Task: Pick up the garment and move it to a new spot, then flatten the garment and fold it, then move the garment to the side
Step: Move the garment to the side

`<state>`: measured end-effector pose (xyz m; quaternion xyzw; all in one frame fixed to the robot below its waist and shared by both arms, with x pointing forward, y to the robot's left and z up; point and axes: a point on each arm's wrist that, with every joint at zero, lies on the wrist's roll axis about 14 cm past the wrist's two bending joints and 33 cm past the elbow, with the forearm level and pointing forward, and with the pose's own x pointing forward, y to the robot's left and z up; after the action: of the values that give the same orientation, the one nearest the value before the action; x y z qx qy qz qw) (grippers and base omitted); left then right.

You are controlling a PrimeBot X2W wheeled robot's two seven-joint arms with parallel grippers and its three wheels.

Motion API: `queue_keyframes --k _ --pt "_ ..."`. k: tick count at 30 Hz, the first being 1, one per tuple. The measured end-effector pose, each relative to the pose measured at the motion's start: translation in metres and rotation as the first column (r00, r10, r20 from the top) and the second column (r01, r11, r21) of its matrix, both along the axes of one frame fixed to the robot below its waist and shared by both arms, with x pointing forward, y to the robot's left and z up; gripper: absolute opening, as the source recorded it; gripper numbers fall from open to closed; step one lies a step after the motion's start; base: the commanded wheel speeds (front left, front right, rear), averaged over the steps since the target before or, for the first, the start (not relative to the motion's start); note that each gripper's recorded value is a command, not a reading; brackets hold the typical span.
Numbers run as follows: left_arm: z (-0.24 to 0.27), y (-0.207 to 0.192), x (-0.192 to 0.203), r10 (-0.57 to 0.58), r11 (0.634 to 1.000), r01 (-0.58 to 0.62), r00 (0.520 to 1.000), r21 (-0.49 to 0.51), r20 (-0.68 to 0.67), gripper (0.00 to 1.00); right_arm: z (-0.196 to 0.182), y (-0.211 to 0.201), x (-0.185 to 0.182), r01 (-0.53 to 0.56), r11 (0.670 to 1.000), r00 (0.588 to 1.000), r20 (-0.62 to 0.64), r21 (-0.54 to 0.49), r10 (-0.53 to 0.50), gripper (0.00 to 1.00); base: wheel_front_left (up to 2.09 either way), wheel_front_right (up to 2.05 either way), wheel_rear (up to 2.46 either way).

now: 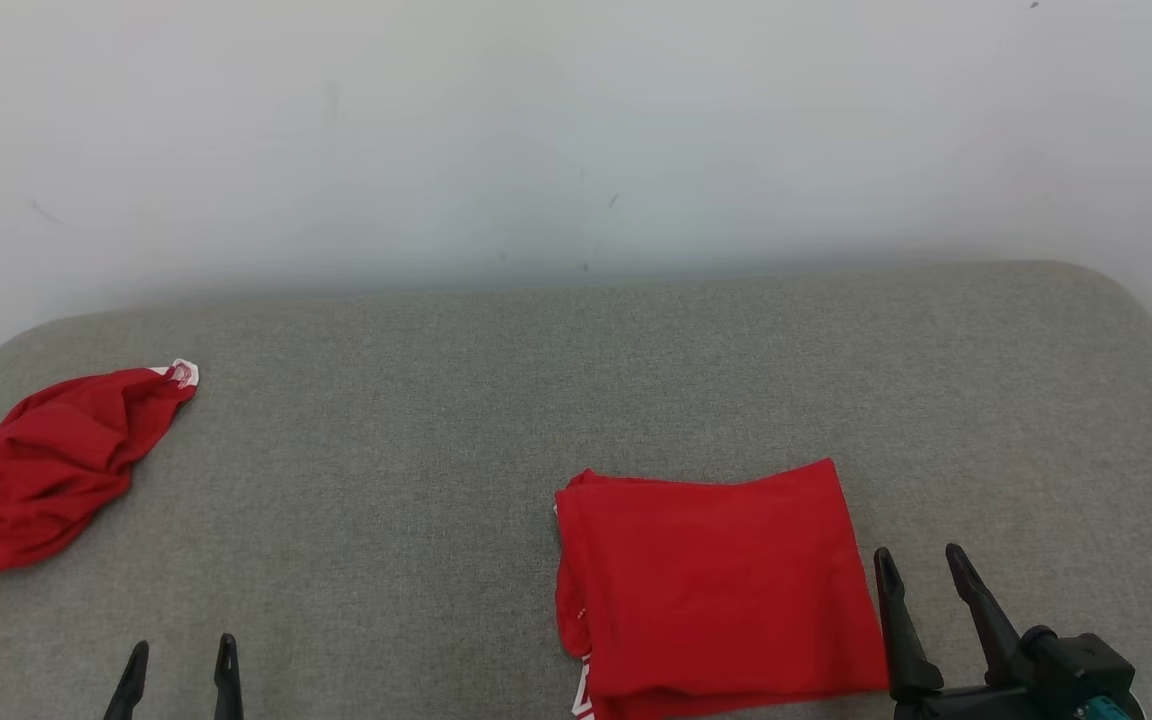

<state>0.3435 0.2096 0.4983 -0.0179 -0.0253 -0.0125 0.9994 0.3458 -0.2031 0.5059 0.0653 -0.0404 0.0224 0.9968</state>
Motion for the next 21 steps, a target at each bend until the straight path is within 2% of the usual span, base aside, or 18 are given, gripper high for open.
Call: queue_keyframes --k 10,15,21 --pt "0.0 -0.002 0.0 -0.001 1.0 0.001 1.0 -0.003 0.001 1.0 0.004 0.001 0.004 -0.012 1.0 1.0 0.009 -0.021 0.013 1.0 0.0 0.0 0.0" --pt "-0.002 -0.004 0.001 -0.006 1.0 0.006 1.0 -0.007 -0.007 1.0 0.024 0.005 0.024 -0.037 0.998 0.998 0.051 -0.046 0.039 1.0 0.0 0.0 0.0" --pt "-0.004 -0.005 0.0 -0.009 1.0 0.009 1.0 -0.008 -0.013 1.0 0.029 0.004 0.05 -0.051 0.995 0.999 -0.006 -0.089 0.051 1.0 0.0 0.0 0.0"
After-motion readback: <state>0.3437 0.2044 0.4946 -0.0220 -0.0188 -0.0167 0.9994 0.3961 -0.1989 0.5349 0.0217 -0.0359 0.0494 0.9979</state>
